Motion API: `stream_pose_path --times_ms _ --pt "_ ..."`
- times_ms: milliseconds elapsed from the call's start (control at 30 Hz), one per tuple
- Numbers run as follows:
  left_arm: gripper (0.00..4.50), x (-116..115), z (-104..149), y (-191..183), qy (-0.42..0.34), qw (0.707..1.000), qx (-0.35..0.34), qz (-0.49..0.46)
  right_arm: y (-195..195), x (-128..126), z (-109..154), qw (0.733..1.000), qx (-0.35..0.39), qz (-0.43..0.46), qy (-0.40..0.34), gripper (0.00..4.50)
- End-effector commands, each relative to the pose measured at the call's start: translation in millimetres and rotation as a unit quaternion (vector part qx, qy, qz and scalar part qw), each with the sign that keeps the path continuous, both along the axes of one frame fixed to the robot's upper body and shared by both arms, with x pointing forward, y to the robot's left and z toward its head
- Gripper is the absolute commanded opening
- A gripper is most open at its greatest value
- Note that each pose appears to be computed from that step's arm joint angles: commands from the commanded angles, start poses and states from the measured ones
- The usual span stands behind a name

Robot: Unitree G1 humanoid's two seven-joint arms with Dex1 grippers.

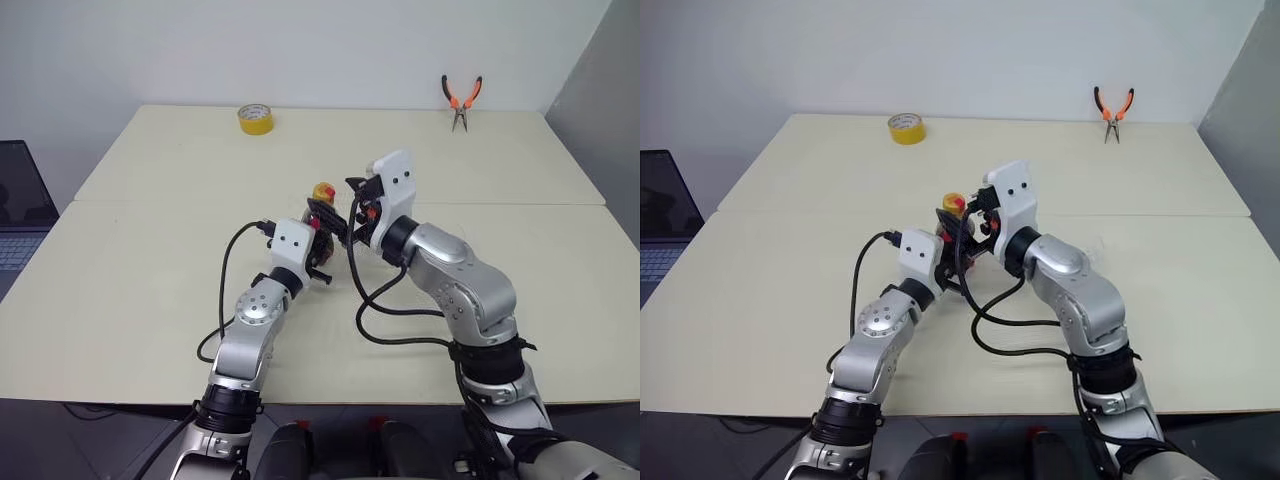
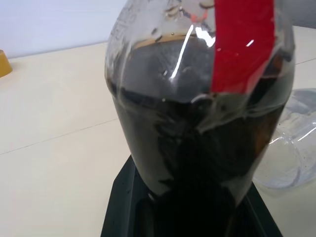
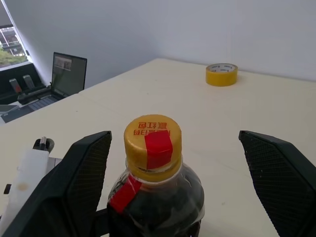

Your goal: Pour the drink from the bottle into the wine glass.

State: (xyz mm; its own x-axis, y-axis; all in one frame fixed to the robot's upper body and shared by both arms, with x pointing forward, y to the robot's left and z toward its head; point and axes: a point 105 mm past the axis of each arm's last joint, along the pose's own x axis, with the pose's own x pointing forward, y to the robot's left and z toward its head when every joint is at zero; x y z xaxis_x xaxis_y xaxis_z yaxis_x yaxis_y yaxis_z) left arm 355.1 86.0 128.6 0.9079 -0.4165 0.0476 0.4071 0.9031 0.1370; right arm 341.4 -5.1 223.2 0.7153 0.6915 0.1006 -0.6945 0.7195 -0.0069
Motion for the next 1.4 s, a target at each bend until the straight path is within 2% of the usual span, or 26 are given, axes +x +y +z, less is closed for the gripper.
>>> stream_pose_path --times_ms 33,133,333,367,667,800,900,967,1067,1167,1267,1400 --pt "0.64 -2 23 -4 -0.045 0.999 -0.006 -0.007 5 -5 18 0.999 0.016 0.010 -0.035 4.24" --pt "0.64 -2 23 -5 -0.045 0.999 -0.006 -0.007 6 -7 17 0.999 0.016 0.017 -0.034 3.53" --pt "0.64 -2 23 -5 -0.045 0.999 -0.006 -0.007 10 -13 19 0.998 0.033 0.041 -0.031 1.32" --pt "0.64 -2 23 -5 -0.045 0.999 -0.007 -0.008 12 -16 19 0.998 0.038 0.051 -0.029 1.24" --pt "0.63 -2 25 -4 -0.046 0.999 -0.007 -0.009 11 -22 22 0.987 0.136 0.079 0.024 1.23" --pt "0.63 -2 24 -4 -0.046 0.999 -0.008 -0.008 2 -21 22 0.993 0.113 0.043 -0.009 1.23" --pt "0.63 -1 23 -1 -0.045 0.999 -0.008 -0.004 -23 -22 20 0.995 0.019 -0.029 -0.096 1.23" --pt "0.63 -1 22 0 -0.045 0.999 -0.009 -0.002 -39 -27 11 0.992 -0.006 -0.057 -0.110 1.23" --pt "0.63 -1 20 1 -0.044 0.999 -0.010 0.000 -65 -45 -18 0.988 -0.058 -0.077 -0.117 1.23" --pt "0.63 0 19 1 -0.043 0.999 -0.011 0.001 -83 -59 -31 0.992 -0.010 -0.094 -0.083 1.22" --pt "0.63 0 19 0 -0.043 0.999 -0.013 -0.003 -105 -67 -49 0.988 -0.030 -0.130 -0.075 1.22" --pt "0.63 4 21 1 -0.045 0.999 -0.013 -0.002 -170 -62 -95 0.965 -0.040 -0.260 -0.002 1.22"
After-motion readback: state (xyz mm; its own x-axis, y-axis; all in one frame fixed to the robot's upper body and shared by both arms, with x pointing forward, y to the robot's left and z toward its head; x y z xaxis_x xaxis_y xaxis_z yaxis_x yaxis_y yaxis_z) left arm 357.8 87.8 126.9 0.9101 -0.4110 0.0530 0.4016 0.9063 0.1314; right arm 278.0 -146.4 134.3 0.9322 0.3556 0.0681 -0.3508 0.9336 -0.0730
